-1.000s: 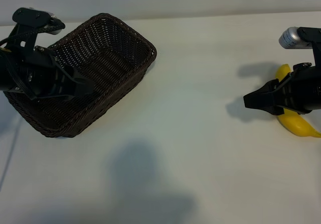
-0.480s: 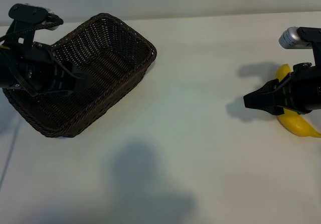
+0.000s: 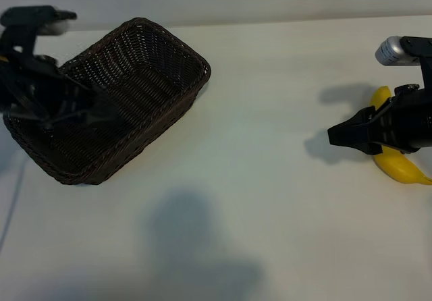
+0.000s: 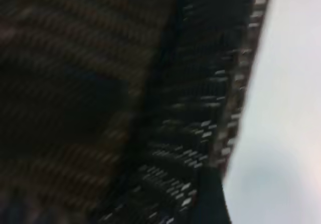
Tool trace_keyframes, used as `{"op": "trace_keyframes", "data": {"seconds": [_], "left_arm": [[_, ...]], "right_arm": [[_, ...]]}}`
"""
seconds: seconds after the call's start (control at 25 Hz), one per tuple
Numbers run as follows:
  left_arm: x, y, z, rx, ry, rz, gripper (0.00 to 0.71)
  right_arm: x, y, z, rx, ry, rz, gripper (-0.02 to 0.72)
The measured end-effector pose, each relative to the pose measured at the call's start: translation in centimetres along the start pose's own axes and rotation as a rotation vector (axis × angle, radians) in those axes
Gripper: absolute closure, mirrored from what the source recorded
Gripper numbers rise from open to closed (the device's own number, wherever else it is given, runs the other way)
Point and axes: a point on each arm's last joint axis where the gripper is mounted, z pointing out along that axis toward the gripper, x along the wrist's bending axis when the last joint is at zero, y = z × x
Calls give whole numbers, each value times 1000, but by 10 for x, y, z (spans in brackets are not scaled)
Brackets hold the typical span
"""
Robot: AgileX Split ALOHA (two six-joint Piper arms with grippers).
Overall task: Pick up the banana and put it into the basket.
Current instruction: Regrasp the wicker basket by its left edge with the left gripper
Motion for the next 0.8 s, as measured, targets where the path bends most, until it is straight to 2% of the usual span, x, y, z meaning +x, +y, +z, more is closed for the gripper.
{"op": "trace_keyframes", "data": {"seconds": [0.16, 0.28, 0.52, 0.8], "left_arm": [[9, 9, -15, 21, 148, -142, 146], [14, 11, -20, 19, 220, -221, 146], [18, 7, -17, 71, 256, -317, 146], [32, 7, 9, 140, 349, -491, 146]], "right_arm": [[0, 0, 0, -1, -1, 0, 134], [0, 0, 0, -1, -1, 0, 134], [0, 0, 0, -1, -1, 1, 134], [0, 0, 0, -1, -1, 4, 134]]}}
